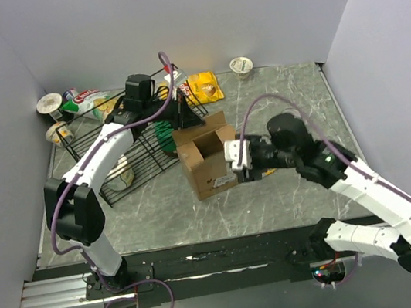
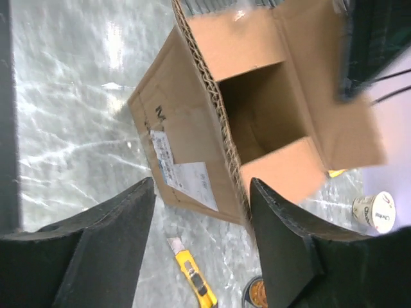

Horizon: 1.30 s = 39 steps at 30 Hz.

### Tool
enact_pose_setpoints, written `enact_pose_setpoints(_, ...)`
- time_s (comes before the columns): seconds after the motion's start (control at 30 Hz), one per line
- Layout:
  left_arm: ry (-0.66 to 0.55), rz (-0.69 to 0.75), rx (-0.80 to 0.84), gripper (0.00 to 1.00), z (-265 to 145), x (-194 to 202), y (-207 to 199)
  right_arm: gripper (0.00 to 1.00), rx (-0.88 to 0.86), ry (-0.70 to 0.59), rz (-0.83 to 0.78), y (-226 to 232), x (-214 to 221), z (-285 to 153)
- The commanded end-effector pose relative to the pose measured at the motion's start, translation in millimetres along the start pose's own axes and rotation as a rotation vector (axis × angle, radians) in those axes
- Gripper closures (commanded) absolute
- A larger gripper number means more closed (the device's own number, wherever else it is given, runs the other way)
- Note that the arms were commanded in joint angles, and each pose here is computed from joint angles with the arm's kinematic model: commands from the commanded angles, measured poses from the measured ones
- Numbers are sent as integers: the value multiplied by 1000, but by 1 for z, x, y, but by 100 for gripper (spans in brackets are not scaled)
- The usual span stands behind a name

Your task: Unpack the express box

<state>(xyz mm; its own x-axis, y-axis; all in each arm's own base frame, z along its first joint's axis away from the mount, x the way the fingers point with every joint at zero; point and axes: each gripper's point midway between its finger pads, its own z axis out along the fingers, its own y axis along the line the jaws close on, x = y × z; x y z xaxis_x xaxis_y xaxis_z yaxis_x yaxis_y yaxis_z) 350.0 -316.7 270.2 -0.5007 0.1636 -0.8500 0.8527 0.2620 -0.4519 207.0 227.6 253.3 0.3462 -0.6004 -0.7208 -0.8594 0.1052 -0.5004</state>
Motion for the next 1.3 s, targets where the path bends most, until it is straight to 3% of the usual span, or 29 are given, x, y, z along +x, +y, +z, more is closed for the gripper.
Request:
enact_pose_setpoints(0.0,-41,76,14,99,-12,-22,-17,28,21,-78,67,-26,-49,-33)
enact_pose_setpoints(0.17,-51,87,24,99,-14,-26,-25,27,138,-176,61,-73,-81,-36)
enact_pose_setpoints(0.43,-57,123,36,99,-14,-31,-42,34,174,-81,213,-101,-40,44)
enact_pose_setpoints(0.6,-58,114,2,99,-15,-28,-41,40,113,-56,187,-82,-36,46)
enact_pose_setpoints(0.8,-72,74,-35,99,-16,-30,-34,39,-1,-36,107,-12,-15,18)
enact_pose_setpoints(0.93,-99,84,-7,99,-18,-38,-44,39,-84,28,98,34,19,24)
enact_pose_setpoints(1.27,-63,30,361,93,-28,4,-111,36,-73,95,11,49,59,48)
